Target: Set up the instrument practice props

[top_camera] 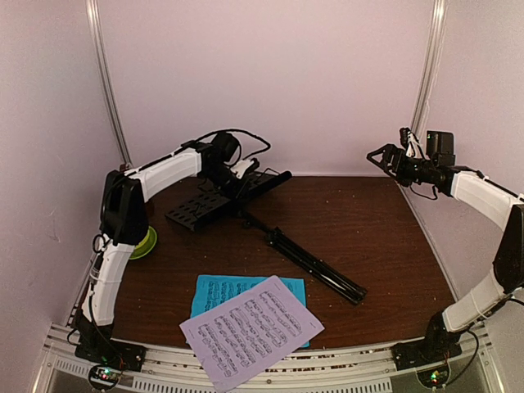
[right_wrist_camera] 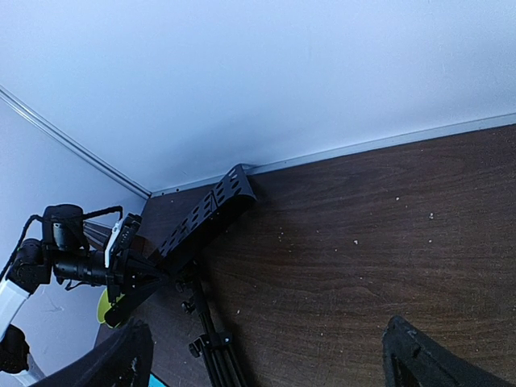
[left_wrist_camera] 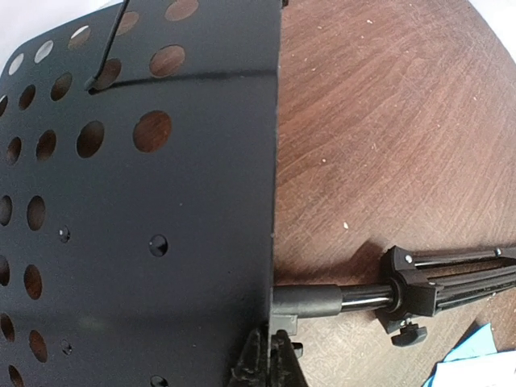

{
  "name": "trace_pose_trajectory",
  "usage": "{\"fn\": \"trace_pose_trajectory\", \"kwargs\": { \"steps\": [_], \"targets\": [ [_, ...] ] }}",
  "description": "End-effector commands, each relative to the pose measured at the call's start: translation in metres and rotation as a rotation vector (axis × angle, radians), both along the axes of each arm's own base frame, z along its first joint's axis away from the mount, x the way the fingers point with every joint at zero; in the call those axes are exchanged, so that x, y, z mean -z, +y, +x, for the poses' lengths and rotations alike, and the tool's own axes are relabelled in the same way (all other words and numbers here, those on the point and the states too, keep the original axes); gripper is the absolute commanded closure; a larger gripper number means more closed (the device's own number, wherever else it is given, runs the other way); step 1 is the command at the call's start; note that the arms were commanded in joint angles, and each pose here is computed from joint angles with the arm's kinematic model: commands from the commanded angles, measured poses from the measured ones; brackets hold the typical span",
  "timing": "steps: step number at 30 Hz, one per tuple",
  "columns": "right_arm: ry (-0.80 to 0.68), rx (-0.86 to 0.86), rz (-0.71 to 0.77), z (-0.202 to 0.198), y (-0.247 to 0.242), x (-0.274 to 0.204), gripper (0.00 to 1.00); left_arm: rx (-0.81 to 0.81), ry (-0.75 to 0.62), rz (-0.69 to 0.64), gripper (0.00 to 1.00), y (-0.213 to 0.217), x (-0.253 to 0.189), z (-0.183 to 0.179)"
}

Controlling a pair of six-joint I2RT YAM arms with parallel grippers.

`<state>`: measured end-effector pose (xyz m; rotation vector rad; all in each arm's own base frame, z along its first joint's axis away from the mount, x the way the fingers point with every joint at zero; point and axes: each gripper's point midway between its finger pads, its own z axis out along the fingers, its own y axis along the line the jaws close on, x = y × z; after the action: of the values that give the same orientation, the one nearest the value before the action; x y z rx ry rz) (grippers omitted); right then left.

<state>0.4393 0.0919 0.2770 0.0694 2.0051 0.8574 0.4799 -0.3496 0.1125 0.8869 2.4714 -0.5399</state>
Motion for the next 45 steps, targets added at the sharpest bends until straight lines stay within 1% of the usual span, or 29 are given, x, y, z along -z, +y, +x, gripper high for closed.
{"fn": "trace_pose_trajectory", "kwargs": {
  "steps": [1,7,10,13,20,26,30,35,37,41,45],
  "targets": [
    [-0.03,0.013,-0.007,-0.004,-0.004,-0.01,0.0,-0.033,-0.145,-0.039,1.0,-0.001,-0.059,0.016],
    [-0.035,0.028,-0.019,-0.01,-0.006,-0.008,0.0,-0.061,-0.391,-0.17,1.0,-0.005,-0.153,0.033],
    [-0.039,0.036,-0.02,-0.013,-0.007,-0.009,0.0,-0.041,-0.511,-0.2,1.0,-0.007,-0.192,0.034],
    [-0.049,0.06,-0.025,-0.016,-0.011,-0.012,0.0,-0.006,-0.635,-0.182,1.0,-0.01,-0.226,0.028],
    [-0.074,0.104,-0.057,-0.022,-0.02,-0.017,0.0,0.086,-0.896,-0.102,1.0,-0.018,-0.291,0.002],
    [-0.135,0.165,-0.067,-0.024,-0.032,-0.03,0.0,0.144,-1.098,-0.117,1.0,-0.02,-0.356,-0.029],
    [-0.186,0.074,-0.017,-0.026,-0.02,-0.043,0.0,0.213,-1.226,-0.184,1.0,-0.019,-0.399,-0.055],
    [-0.165,-0.093,0.115,-0.021,0.002,-0.057,0.0,0.271,-1.392,-0.292,1.0,-0.011,-0.447,-0.093],
    [-0.191,-0.175,0.179,-0.024,0.014,-0.068,0.0,0.281,-1.451,-0.336,1.0,-0.007,-0.464,-0.107],
    [-0.238,-0.202,0.281,-0.026,0.021,-0.094,0.0,0.309,-1.525,-0.435,1.0,-0.002,-0.494,-0.133],
    [-0.243,-0.22,0.283,-0.027,0.035,-0.106,0.0,0.36,-1.558,-0.491,1.0,-0.002,-0.51,-0.151]
  ]
}}
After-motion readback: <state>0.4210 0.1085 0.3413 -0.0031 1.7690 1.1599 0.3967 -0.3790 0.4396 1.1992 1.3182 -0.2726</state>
